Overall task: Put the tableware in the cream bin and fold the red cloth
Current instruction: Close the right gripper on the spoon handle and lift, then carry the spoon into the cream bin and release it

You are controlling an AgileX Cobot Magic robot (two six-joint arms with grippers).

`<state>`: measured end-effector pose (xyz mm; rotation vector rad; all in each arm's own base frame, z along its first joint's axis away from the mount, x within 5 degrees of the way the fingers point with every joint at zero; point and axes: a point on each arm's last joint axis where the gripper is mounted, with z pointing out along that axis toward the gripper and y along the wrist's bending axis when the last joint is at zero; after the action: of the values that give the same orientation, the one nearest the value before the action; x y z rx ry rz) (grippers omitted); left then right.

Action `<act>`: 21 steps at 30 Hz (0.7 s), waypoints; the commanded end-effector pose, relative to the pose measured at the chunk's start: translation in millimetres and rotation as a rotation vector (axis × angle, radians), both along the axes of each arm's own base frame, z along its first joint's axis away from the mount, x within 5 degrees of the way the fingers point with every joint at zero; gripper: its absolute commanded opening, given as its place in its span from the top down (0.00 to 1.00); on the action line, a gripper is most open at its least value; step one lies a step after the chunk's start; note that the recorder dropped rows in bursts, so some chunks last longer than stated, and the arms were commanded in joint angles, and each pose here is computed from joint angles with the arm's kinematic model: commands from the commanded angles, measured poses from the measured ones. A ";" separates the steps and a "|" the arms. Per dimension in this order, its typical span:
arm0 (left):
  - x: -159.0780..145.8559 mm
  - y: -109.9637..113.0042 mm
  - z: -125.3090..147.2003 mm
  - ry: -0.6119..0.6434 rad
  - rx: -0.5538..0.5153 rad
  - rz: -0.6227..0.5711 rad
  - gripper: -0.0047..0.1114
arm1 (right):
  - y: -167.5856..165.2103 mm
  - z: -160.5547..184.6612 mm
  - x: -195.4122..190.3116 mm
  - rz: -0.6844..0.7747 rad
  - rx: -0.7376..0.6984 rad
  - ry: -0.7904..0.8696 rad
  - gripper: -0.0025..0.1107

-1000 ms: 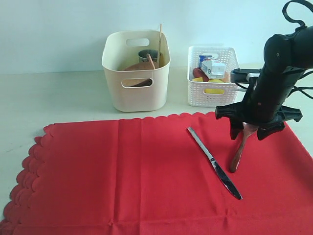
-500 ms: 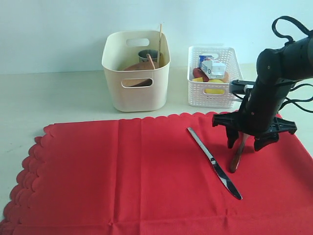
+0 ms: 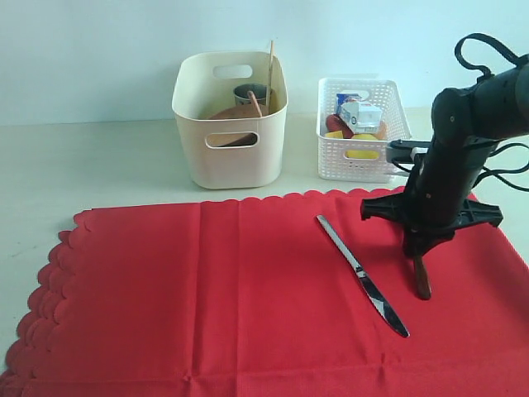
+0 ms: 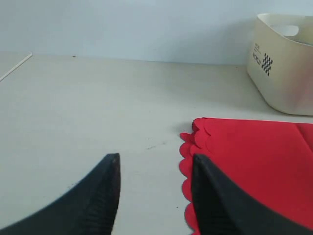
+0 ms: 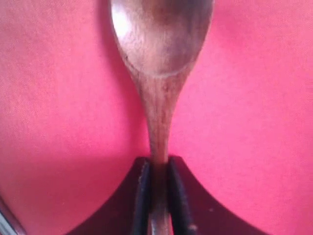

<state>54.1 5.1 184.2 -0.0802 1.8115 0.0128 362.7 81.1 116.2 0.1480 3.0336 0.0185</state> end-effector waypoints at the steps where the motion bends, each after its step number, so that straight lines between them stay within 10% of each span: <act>1: -0.2 0.1 0.0 -0.010 -0.004 0.003 0.57 | -1.9 18.4 0.0 0.074 -0.009 -0.055 0.98; 21: -0.2 0.1 0.0 -0.010 -0.004 0.003 0.57 | 31.4 124.9 7.8 0.455 0.309 -0.663 0.98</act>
<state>54.1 5.1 184.2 -0.0802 1.8115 0.0128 365.8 111.1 233.1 -0.3999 2.4259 0.4718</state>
